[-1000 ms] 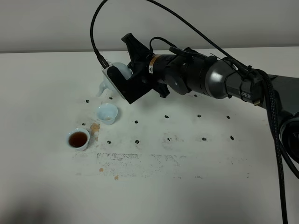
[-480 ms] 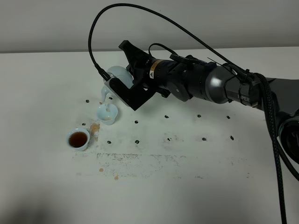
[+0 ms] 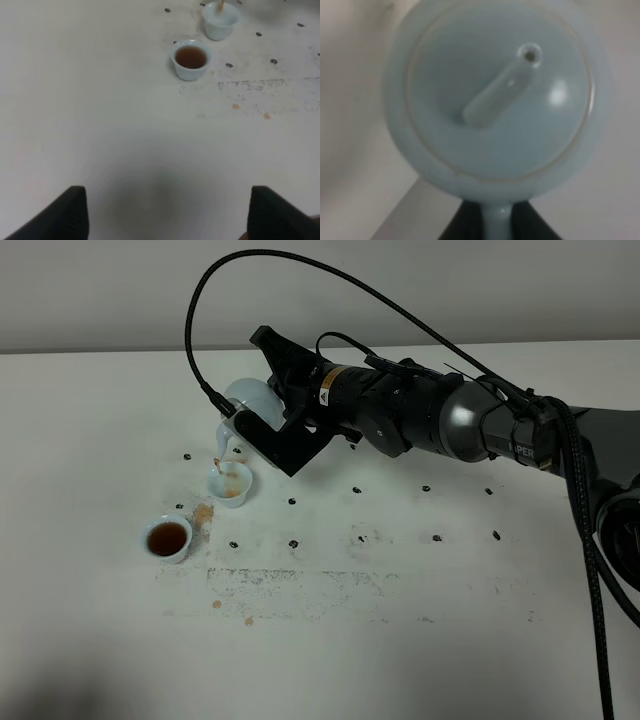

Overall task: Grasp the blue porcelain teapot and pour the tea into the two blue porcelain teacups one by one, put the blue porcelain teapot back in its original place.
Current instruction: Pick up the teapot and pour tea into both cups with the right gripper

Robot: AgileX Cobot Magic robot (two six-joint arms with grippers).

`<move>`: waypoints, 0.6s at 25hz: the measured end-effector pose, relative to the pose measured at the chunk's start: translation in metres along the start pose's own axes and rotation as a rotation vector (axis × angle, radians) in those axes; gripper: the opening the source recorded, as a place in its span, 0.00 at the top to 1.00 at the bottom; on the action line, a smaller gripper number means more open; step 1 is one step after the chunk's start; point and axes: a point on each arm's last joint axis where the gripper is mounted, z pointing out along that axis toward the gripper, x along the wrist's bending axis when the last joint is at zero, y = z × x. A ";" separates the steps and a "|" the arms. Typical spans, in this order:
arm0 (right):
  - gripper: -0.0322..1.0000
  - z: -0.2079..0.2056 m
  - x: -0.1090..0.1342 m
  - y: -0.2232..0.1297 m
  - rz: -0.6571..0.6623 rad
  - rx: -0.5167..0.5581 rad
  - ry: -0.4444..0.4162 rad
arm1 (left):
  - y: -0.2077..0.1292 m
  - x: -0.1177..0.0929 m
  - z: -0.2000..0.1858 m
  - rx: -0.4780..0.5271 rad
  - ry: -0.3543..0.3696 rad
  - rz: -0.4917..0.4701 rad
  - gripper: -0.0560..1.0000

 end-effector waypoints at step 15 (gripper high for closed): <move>0.93 0.000 -0.001 0.000 -0.061 0.005 -0.013 | 0.000 0.000 0.000 0.000 0.000 0.000 0.35</move>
